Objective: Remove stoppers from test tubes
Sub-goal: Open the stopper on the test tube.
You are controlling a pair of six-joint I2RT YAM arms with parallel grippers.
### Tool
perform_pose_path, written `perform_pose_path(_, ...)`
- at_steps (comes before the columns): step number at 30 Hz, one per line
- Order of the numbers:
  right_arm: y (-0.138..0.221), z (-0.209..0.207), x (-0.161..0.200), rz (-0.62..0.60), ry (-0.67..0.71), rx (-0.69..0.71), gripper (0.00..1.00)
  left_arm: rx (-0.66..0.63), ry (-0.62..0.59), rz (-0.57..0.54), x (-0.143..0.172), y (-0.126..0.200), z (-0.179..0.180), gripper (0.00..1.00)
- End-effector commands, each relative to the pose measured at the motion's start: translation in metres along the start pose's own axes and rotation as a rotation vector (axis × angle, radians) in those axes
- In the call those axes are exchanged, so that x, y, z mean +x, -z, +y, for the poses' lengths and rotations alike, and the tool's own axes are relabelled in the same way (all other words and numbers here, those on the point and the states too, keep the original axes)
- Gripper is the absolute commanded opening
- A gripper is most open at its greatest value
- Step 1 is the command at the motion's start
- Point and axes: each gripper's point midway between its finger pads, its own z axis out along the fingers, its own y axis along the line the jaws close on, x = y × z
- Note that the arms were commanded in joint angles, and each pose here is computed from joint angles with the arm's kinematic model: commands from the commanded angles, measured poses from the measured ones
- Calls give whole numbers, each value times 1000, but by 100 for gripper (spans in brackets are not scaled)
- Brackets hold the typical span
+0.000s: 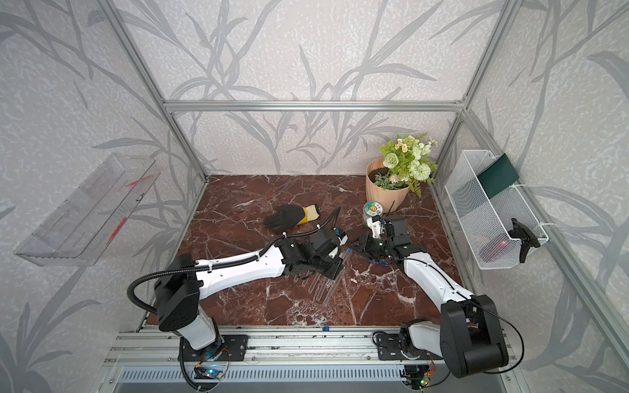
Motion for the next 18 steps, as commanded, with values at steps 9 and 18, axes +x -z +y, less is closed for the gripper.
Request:
perform_pose_path(9, -3, 1, 6, 21, -1, -26, 27, 3, 4, -49, -15, 5, -2, 6)
perform_pose_path(18, -2, -1, 9, 24, -2, -22, 24, 6, 6, -49, -15, 4, -2, 5)
